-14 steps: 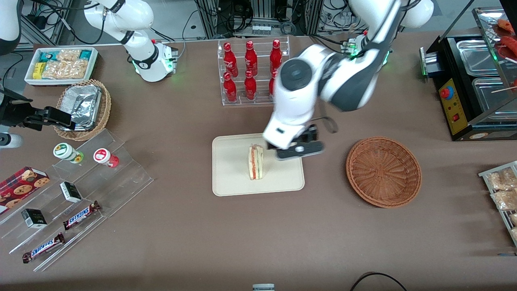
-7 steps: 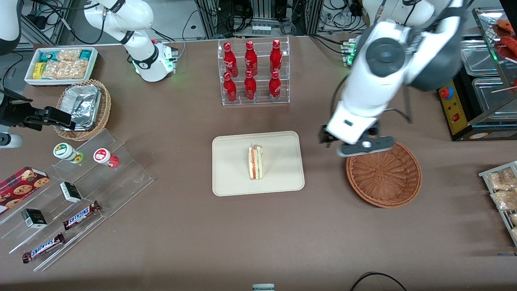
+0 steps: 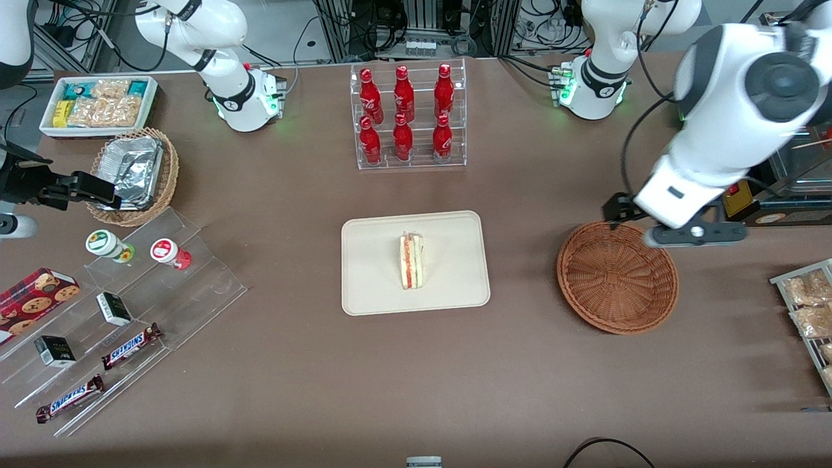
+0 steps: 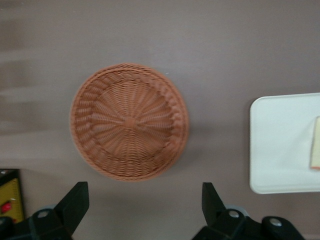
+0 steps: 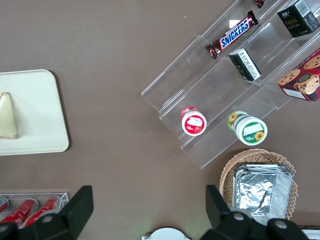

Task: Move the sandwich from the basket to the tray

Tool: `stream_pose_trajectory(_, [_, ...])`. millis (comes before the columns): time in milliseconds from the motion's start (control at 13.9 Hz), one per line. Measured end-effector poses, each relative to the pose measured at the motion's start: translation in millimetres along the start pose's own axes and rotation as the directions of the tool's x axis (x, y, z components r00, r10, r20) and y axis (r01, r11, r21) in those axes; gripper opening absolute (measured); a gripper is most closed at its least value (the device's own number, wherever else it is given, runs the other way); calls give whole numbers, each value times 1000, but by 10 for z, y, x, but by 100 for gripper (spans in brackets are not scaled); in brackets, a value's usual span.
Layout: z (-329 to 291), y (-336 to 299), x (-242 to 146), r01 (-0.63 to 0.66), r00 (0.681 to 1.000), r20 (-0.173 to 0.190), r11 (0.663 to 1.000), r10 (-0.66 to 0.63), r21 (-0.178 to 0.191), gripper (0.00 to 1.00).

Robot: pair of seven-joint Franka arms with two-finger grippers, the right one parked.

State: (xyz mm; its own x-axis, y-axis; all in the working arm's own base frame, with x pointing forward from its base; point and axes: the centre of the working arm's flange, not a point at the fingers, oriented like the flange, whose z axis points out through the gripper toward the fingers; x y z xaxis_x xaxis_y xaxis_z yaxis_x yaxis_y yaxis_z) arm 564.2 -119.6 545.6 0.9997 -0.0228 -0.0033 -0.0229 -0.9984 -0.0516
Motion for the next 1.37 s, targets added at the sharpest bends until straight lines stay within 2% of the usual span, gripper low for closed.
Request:
stream_pose_trajectory(288, [-87, -585, -161, -44, 999, 5, 999, 44, -17, 100])
stream_pose_trajectory(504, [-200, -782, -235, -32, 999, -10, 999, 32, -20, 100])
stream_pose_trajectory(1152, [-356, -980, -186, 2, 999, -42, 1000, -3, -23, 100])
stream_pose_trajectory(1368, [-449, -926, -85, -4, 1000, -30, 1000, 3, -28, 100])
